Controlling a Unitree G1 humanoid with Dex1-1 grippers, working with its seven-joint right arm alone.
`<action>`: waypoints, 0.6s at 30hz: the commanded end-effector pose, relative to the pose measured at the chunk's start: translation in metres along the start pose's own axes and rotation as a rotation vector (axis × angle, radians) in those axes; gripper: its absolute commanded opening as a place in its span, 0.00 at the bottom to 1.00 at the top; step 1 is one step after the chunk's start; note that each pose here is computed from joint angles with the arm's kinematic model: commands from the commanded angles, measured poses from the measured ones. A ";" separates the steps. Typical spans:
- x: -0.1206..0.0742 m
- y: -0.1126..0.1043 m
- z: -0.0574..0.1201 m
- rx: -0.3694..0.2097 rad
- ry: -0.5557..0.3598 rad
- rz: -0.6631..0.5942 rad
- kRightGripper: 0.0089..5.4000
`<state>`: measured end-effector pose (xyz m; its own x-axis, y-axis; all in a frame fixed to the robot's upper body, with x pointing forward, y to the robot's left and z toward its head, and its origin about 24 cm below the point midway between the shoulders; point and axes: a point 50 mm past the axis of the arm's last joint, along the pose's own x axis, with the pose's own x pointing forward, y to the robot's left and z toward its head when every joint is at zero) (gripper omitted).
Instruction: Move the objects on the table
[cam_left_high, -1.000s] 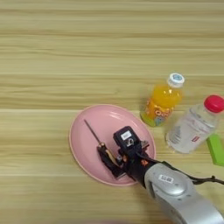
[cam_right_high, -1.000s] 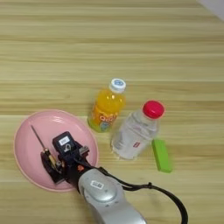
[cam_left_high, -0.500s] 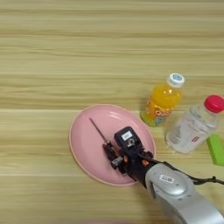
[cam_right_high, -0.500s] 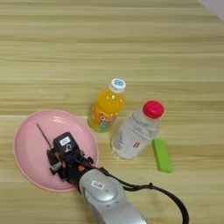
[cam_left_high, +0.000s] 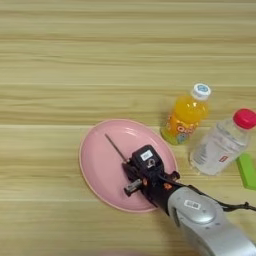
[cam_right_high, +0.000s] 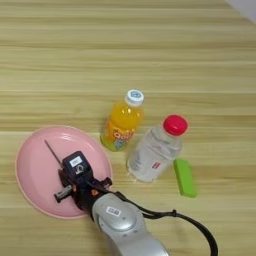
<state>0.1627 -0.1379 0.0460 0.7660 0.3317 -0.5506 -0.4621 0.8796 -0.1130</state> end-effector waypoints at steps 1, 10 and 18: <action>-0.002 -0.008 0.001 -0.023 -0.003 -0.041 0.16; -0.005 -0.013 0.011 0.003 -0.060 -0.066 0.16; -0.011 -0.018 0.019 0.012 -0.097 -0.090 0.16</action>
<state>0.1648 -0.1512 0.0513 0.7933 0.2724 -0.5445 -0.3934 0.9119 -0.1170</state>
